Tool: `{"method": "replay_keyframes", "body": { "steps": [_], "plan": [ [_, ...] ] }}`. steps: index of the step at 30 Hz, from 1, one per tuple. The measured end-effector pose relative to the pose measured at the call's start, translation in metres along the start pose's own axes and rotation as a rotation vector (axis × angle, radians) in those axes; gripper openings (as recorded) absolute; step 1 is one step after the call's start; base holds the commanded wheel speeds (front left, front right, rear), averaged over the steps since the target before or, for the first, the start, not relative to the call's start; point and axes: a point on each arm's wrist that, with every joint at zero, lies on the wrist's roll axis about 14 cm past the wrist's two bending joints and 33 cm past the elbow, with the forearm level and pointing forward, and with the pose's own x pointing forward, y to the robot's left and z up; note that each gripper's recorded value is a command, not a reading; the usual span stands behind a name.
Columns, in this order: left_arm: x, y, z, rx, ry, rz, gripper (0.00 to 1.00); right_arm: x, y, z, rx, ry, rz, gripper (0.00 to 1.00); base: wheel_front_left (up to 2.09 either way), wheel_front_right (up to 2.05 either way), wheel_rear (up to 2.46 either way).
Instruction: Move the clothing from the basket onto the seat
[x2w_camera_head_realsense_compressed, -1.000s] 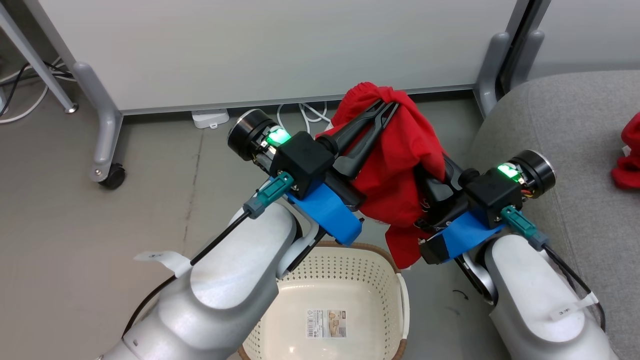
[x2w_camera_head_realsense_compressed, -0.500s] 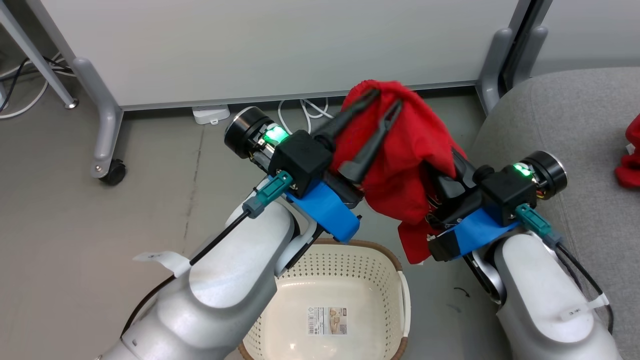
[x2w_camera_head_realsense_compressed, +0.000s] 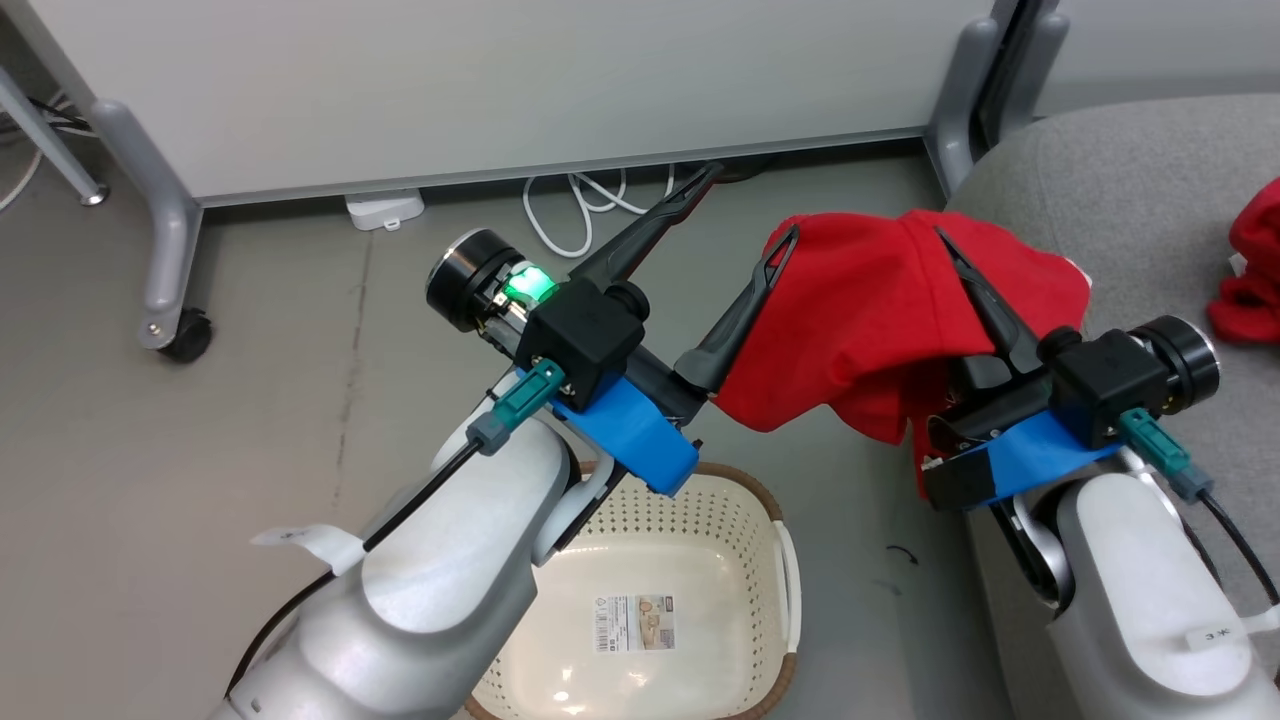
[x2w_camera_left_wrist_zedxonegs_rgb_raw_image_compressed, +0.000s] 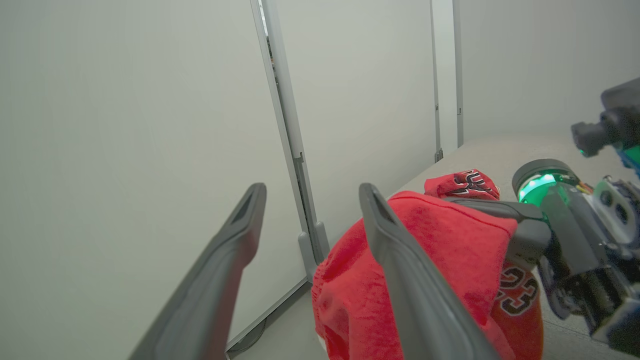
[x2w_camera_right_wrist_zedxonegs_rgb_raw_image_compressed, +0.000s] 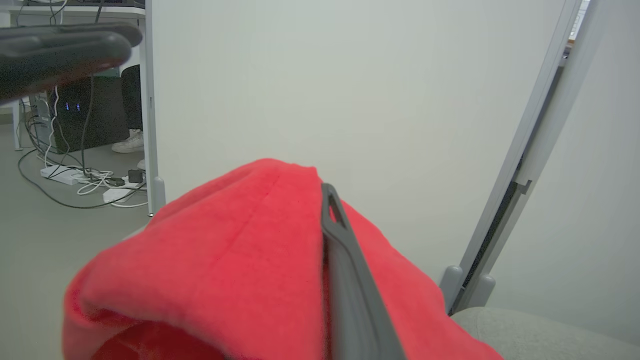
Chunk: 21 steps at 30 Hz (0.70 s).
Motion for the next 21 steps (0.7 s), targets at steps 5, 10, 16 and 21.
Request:
{"method": "replay_keyframes", "body": {
  "steps": [5,10,16,21],
  "plan": [
    [0.006,-0.008,-0.017,-0.025,0.021,-0.031,1.0,-0.011,-0.026,-0.009,0.0,0.024,-0.079,0.0,0.0,0.0,0.0],
    [0.017,-0.02,-0.03,-0.045,0.029,-0.081,1.0,-0.029,-0.052,-0.02,0.003,0.053,-0.17,0.0,0.0,0.0,0.0],
    [0.032,-0.043,-0.049,-0.079,0.044,-0.16,1.0,-0.053,-0.08,-0.03,0.001,0.089,-0.275,0.0,0.0,0.0,0.0],
    [0.045,-0.065,-0.061,-0.101,0.049,-0.24,1.0,-0.072,-0.1,-0.034,-0.009,0.111,-0.351,0.0,0.0,0.0,0.0]
  ]
}}
